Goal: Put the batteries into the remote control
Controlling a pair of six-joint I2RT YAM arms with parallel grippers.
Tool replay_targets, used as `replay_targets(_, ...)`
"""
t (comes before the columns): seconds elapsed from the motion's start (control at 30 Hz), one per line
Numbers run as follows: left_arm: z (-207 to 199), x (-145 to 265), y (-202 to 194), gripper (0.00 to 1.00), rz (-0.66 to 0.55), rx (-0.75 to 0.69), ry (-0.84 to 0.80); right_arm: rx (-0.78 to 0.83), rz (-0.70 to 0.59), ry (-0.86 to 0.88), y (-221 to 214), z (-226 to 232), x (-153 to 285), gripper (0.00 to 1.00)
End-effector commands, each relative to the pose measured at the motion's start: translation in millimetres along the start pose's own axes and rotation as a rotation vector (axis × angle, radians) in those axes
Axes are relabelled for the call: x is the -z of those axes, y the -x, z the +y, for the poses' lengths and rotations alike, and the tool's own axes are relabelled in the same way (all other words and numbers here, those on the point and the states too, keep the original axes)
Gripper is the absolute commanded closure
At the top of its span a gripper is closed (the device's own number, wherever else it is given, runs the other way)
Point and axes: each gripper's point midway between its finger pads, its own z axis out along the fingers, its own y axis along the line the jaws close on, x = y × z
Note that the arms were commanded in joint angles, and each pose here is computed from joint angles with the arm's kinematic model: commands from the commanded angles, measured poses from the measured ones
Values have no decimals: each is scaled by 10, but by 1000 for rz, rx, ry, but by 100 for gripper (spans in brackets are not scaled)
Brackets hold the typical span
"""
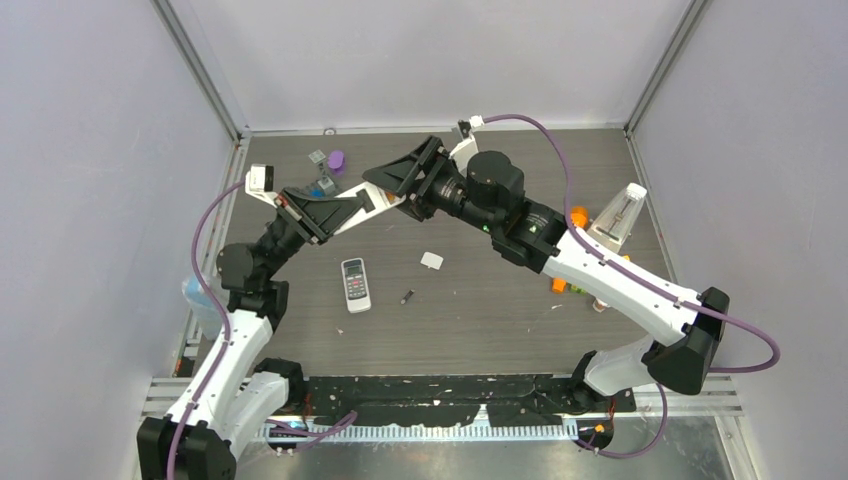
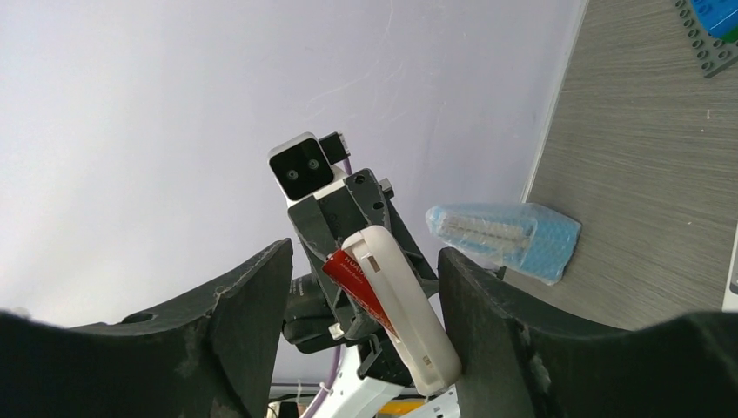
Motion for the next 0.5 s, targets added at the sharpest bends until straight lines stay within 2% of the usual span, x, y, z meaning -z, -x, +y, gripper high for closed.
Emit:
replay_targets(0.0, -133, 23, 15, 100, -25, -54, -58, -41, -42, 131, 131, 380, 142, 34)
replay_targets(0.13, -138, 36, 14, 100, -32, -56, -68, -77, -34, 125, 127, 345, 142, 38)
replay_targets(0.47, -111, 81, -32, 100, -30, -109, -80, -134, -29, 130, 147, 313, 148, 40)
